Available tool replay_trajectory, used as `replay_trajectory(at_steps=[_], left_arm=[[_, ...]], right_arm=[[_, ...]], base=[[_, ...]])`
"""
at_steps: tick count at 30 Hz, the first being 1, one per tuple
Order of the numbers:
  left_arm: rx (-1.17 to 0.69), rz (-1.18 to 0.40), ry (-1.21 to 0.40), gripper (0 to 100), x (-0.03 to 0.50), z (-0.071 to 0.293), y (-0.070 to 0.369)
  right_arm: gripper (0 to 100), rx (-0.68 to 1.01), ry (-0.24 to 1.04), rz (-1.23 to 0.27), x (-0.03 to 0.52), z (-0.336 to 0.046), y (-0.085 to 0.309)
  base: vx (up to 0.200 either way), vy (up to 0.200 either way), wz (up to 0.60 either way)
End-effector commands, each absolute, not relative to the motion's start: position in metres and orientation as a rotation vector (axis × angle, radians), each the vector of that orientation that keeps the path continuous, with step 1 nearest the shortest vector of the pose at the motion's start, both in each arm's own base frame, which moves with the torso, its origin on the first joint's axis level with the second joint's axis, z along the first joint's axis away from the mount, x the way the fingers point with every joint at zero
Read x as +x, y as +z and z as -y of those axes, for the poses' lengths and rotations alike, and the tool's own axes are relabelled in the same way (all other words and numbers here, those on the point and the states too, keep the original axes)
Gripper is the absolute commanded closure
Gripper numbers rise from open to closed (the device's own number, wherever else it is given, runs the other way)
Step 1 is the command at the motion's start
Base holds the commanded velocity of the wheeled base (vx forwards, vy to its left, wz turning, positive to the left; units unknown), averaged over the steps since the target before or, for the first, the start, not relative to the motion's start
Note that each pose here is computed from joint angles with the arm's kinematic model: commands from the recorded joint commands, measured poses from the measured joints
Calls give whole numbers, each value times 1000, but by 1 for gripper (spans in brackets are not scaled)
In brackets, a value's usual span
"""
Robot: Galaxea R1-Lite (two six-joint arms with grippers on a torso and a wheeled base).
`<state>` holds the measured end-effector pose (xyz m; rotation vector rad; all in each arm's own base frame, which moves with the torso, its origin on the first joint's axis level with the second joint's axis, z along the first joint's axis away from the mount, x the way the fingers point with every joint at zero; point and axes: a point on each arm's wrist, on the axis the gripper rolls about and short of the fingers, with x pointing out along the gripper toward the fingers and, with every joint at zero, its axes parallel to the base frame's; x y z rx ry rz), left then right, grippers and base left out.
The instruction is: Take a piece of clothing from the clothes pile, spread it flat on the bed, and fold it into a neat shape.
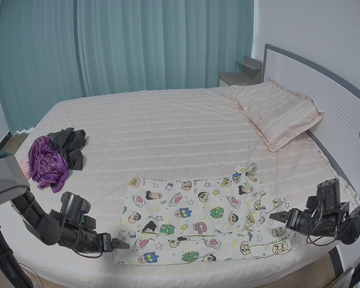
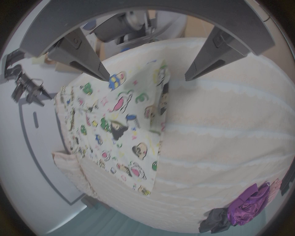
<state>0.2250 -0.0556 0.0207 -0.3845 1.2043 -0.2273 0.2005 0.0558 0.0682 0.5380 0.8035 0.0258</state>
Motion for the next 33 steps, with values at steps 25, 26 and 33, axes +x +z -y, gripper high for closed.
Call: replay_trajectory(at_steps=[25, 26, 33], left_arm=[[-305, -1086, -316, 0, 280, 83, -18], [-306, -1085, -315, 0, 281, 83, -18], [-301, -1094, -337, 0, 276, 88, -17]], right_arm=[[0, 476, 55, -862, 186, -5, 54], [0, 474, 55, -862, 186, -4, 54], [0, 473, 49, -898, 184, -2, 47]], base=[[0, 0, 0], [0, 0, 0], [0, 0, 0]])
